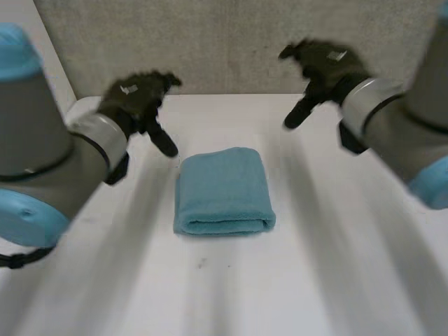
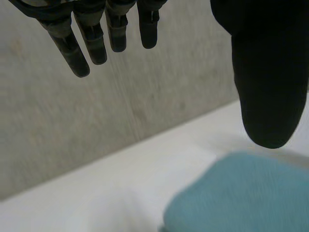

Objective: Fold the laundry

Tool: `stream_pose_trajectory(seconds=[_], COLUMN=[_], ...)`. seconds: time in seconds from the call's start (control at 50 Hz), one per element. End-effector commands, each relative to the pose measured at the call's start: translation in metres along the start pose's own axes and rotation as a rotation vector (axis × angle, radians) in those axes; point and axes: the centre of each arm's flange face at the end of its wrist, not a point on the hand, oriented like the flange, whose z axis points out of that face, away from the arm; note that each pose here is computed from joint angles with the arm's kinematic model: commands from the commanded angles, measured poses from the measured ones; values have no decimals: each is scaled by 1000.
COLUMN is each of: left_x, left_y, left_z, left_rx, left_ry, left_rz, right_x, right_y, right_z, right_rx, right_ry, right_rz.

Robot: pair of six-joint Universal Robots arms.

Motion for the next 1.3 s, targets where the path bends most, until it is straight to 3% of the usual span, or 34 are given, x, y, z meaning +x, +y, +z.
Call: stream_pose_trajectory(seconds=[0.02, 0.34, 0.54, 1.3], left_x=[-40, -47, -47, -40], left_y=[-51, -51, -53, -53], left_z=[-29, -38, -37, -45], left_rx=[41, 69, 157, 165], left_ry=[-51, -27, -26, -6], left_rz=[-17, -26, -13, -9], right_x=[60, 71, 72, 65], right_y=[-30, -10, -11, -32], right_z=[-30, -37, -35, -50], right_rx=[72, 9, 33, 87], right_ry=[185, 214, 211, 211], right_rz=[-29, -43, -47, -133])
